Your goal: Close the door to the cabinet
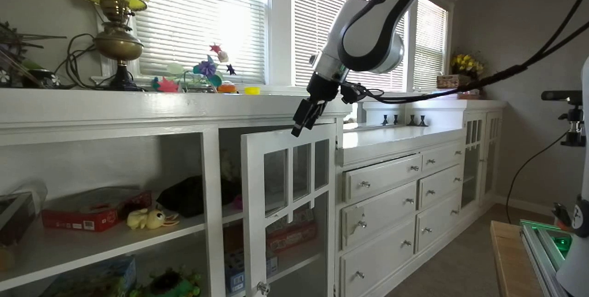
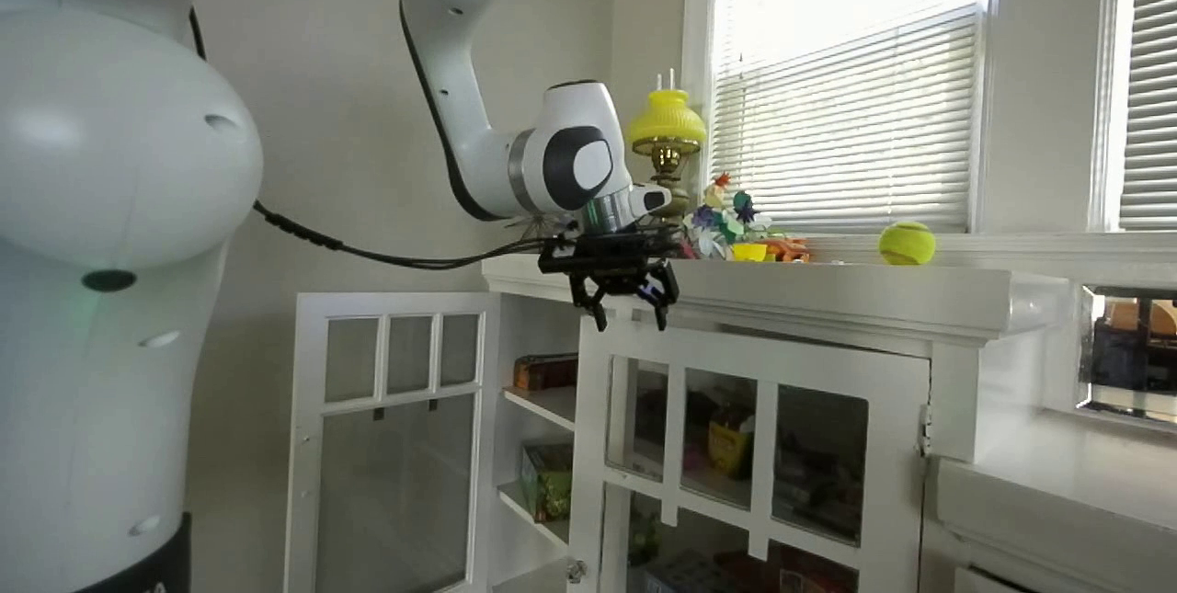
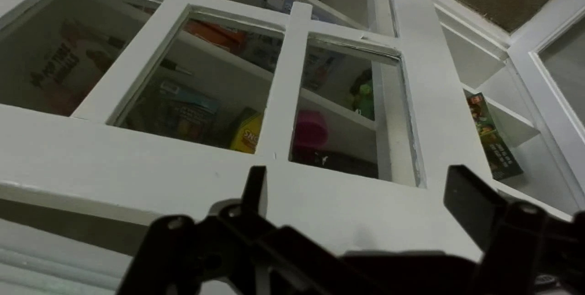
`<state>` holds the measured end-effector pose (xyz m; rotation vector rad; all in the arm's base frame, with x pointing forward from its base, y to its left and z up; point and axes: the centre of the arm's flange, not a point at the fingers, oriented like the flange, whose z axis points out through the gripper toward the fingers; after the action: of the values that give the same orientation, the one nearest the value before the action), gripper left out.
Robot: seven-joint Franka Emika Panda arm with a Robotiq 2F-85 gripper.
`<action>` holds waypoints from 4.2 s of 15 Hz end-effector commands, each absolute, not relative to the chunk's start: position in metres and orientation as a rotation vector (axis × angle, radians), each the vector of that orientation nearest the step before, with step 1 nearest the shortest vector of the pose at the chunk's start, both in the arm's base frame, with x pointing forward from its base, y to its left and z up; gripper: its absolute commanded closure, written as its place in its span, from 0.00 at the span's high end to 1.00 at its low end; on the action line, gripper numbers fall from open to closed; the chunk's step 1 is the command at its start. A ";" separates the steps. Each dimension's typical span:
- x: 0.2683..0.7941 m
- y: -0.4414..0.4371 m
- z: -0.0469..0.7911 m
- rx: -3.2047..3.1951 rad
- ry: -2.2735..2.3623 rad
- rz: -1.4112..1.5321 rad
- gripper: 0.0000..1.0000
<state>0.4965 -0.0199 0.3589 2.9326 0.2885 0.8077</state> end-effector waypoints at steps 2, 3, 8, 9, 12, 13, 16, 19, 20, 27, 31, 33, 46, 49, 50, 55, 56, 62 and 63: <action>0.495 -0.020 0.358 2.928 0.296 0.811 1.00; 0.495 -0.020 0.358 2.928 0.295 0.811 1.00; 0.500 -0.017 0.340 2.939 0.243 0.864 1.00; 0.502 -0.020 0.338 2.950 0.221 0.885 1.00; 0.509 -0.023 0.327 2.970 0.146 0.957 1.00; 0.511 -0.023 0.325 2.976 0.113 0.990 1.00; 0.518 -0.019 0.316 2.965 0.051 1.076 1.00; 0.525 -0.017 0.308 2.945 0.052 1.126 1.00; 0.528 -0.019 0.304 2.934 0.051 1.141 1.00; 0.540 -0.054 0.279 2.870 0.043 1.223 1.00; 0.542 -0.074 0.274 2.847 0.044 1.267 1.00; 0.544 -0.082 0.273 2.838 0.038 1.285 1.00; 0.575 -0.111 0.282 2.792 -0.057 1.377 1.00; 0.584 -0.121 0.280 2.778 -0.090 1.398 1.00; 0.586 -0.123 0.280 2.777 -0.102 1.402 1.00; 0.591 -0.129 0.276 2.772 -0.121 1.412 1.00; 0.588 -0.127 0.277 2.776 -0.112 1.417 1.00; 0.539 -0.088 0.268 2.966 -0.140 1.229 1.00; 0.525 -0.077 0.265 3.009 -0.135 1.183 1.00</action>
<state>0.5666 -0.0955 0.2593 2.9040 -0.1229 1.2900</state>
